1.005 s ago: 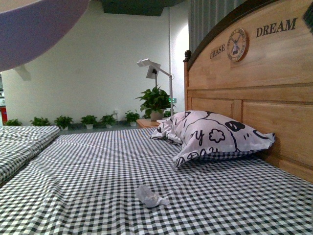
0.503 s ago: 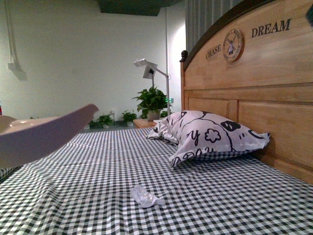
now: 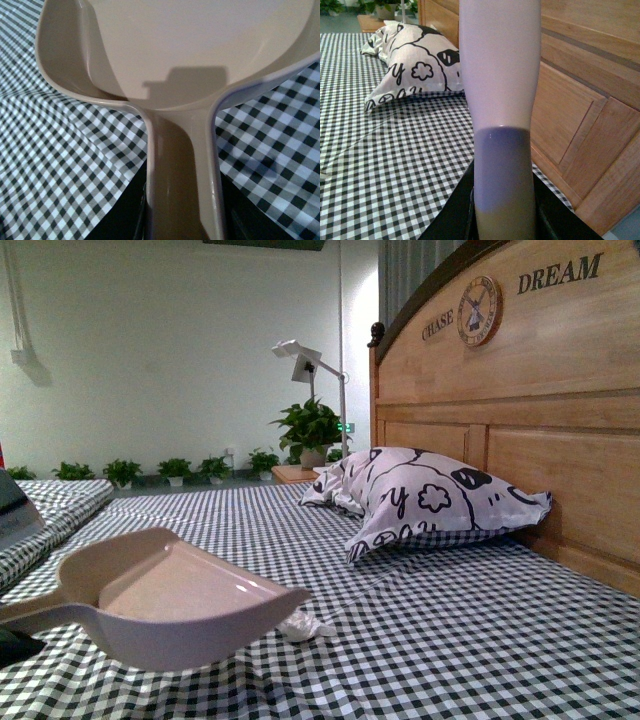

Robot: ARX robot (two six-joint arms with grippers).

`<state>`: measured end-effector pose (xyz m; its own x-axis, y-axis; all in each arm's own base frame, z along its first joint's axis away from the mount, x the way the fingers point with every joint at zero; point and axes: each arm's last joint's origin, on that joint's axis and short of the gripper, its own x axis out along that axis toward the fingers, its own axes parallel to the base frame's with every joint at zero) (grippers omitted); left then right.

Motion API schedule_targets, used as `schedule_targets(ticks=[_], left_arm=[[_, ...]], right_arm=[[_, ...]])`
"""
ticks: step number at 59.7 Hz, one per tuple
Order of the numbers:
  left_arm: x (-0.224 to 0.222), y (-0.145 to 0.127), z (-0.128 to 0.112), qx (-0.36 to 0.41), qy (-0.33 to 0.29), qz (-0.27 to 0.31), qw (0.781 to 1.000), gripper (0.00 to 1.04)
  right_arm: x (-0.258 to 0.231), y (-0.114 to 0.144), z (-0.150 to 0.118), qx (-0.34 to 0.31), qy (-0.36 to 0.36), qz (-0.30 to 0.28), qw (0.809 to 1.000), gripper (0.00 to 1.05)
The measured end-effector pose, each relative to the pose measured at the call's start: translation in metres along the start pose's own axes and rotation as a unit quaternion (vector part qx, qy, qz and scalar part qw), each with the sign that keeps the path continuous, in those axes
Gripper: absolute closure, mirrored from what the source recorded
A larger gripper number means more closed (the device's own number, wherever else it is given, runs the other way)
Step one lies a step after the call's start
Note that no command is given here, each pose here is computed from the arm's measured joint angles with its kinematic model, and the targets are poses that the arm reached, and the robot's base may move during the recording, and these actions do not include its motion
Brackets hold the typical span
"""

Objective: Clean up trash

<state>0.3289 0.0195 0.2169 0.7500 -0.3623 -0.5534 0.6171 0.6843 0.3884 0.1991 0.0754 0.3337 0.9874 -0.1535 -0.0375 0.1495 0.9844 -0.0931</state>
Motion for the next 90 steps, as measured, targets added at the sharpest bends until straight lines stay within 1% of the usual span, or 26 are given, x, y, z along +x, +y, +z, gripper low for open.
schedule_targets(ticks=[10, 36, 54, 65, 87, 89, 90], left_arm=[[0.014, -0.004, -0.008, 0.009, 0.016, -0.026, 1.000, 0.78], [0.042, 0.011, -0.014, 0.013, 0.028, -0.038, 0.999, 0.78], [0.056, 0.012, -0.023, 0.010, 0.043, -0.055, 0.998, 0.78], [0.060, 0.011, -0.026, 0.011, 0.056, -0.067, 0.996, 0.78], [0.061, 0.012, -0.026, 0.015, 0.057, -0.066, 0.996, 0.78], [0.061, 0.012, -0.026, 0.015, 0.057, -0.066, 0.996, 0.78], [0.061, 0.012, -0.026, 0.015, 0.057, -0.066, 0.996, 0.78]], right_arm=[[0.000, 0.000, 0.000, 0.000, 0.000, 0.000, 1.000, 0.85], [0.000, 0.000, 0.000, 0.000, 0.000, 0.000, 1.000, 0.85], [0.000, 0.000, 0.000, 0.000, 0.000, 0.000, 1.000, 0.85], [0.000, 0.000, 0.000, 0.000, 0.000, 0.000, 1.000, 0.85], [0.000, 0.000, 0.000, 0.000, 0.000, 0.000, 1.000, 0.85], [0.001, 0.000, -0.001, -0.002, 0.010, 0.005, 1.000, 0.85], [0.002, 0.000, -0.001, -0.008, 0.026, 0.012, 1.000, 0.85]])
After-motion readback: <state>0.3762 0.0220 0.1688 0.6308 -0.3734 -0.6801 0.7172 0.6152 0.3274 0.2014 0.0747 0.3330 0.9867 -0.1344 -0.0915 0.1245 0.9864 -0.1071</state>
